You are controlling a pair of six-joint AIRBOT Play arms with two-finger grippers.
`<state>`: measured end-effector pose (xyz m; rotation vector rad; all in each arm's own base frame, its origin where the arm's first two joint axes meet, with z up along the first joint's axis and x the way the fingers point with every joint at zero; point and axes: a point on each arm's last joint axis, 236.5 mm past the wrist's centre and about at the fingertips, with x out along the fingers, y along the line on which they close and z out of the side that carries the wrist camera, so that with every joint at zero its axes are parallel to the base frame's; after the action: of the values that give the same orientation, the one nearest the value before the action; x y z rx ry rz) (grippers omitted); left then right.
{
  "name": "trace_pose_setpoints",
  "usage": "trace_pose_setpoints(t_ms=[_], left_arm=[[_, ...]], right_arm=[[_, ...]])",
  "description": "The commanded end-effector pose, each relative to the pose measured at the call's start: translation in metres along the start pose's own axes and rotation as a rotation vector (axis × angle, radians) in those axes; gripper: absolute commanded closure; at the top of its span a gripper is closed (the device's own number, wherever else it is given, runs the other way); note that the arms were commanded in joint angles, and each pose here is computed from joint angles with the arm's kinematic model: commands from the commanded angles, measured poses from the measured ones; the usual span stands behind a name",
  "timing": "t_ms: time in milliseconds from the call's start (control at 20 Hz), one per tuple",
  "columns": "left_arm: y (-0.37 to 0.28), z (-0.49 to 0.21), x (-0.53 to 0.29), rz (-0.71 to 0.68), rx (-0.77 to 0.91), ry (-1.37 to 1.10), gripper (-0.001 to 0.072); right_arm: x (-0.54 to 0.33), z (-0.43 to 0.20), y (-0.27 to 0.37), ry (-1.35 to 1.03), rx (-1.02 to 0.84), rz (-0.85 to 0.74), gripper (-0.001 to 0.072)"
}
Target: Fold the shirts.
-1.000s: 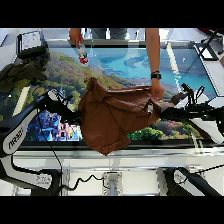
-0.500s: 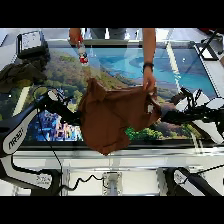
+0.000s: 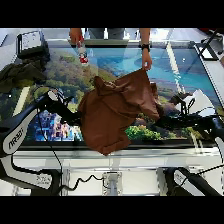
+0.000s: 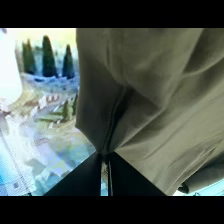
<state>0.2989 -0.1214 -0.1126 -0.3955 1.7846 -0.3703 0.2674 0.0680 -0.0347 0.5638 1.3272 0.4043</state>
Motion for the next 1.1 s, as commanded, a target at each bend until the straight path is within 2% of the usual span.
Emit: trace_pose_setpoints(t_ms=[0,400,650,900,1050], left_arm=[[-0.001,-0.003,0.000,-0.002,0.002,0.012,0.0692],[-0.026,0.001,-0.002,-0.108,0.063,-0.006,0.0692],[-0.056,0.021,-0.009,-0.234,0.066,-0.098,0.0691],[-0.093,0.038,-0.036,-0.459,0.064,-0.182,0.0692],[-0.092,0.035,-0.037,-0.463,0.065,-0.171,0.0692]], right_arm=[[0.002,0.017,-0.005,-0.080,0.013,-0.012,0.0405],[0.002,0.015,-0.002,-0.071,0.016,0.002,0.0405],[0.002,0.011,-0.013,-0.057,-0.002,-0.044,0.0405],[0.001,0.017,-0.019,-0.082,-0.008,-0.072,0.0404],[-0.002,0.035,-0.030,-0.158,-0.012,-0.120,0.0395]])
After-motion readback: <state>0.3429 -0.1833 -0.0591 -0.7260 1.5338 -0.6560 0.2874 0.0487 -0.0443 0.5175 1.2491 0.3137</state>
